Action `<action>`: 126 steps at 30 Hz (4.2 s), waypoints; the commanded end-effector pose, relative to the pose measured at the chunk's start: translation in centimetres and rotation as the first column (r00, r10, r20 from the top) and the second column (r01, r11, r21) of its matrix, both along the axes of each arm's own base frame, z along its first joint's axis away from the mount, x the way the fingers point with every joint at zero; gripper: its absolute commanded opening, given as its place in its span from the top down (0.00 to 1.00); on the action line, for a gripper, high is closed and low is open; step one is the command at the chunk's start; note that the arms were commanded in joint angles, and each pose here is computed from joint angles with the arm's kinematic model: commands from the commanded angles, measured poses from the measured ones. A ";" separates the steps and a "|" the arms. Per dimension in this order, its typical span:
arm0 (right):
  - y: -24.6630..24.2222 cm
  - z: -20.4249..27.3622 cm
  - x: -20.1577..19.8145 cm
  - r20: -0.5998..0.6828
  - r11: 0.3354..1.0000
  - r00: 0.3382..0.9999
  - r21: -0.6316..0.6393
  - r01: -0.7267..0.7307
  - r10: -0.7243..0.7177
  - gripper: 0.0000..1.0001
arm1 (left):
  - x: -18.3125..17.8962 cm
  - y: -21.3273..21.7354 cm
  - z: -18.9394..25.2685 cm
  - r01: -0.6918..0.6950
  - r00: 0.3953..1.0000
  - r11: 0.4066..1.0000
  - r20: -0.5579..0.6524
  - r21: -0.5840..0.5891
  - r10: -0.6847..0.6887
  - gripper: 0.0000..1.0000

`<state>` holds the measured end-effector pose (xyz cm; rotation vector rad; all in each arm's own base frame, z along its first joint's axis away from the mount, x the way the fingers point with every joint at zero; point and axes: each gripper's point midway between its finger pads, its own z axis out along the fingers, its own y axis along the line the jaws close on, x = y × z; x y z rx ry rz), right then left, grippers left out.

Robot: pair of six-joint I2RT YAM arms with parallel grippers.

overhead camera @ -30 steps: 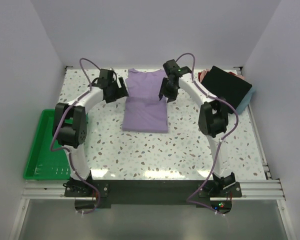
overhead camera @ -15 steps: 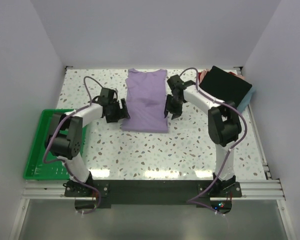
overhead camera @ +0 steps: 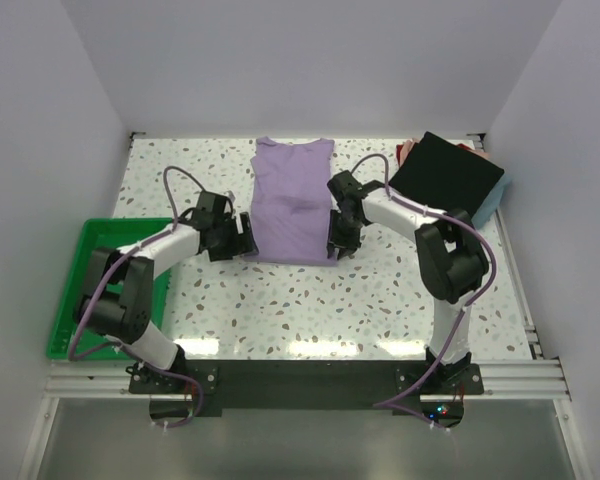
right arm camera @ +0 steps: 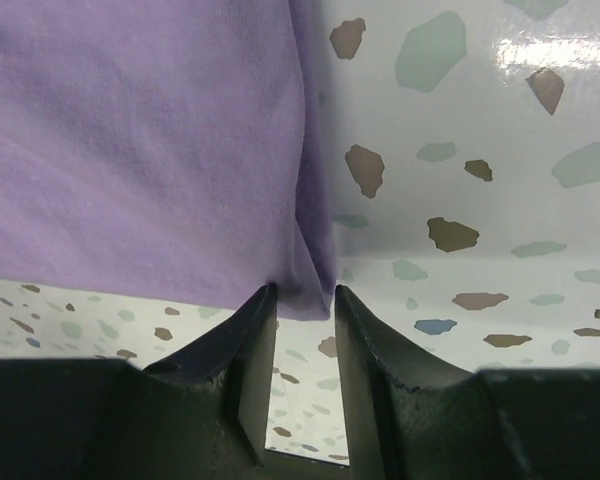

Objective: Fold and stack the t-shirts
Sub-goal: Fold the tshirt

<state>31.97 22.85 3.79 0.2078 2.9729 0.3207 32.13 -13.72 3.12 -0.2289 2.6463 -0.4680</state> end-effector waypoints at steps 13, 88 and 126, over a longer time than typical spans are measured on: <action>-0.2 -2.8 -1.4 -0.034 1.000 0.999 -0.003 0.024 -0.024 0.74 | -1.4 1.1 1.5 -0.024 0.998 0.999 0.053 0.024 0.023 0.19; -1.6 -3.3 -3.5 -0.087 0.992 0.996 -0.123 -0.017 0.006 1.00 | -3.3 2.1 -1.5 -0.071 0.996 0.997 -0.060 0.020 0.072 1.00; -5.2 9.0 -13.6 0.070 0.998 0.997 -0.064 -0.022 0.027 1.00 | -13.9 -0.5 9.4 -0.027 0.997 0.984 0.061 -0.176 0.039 1.00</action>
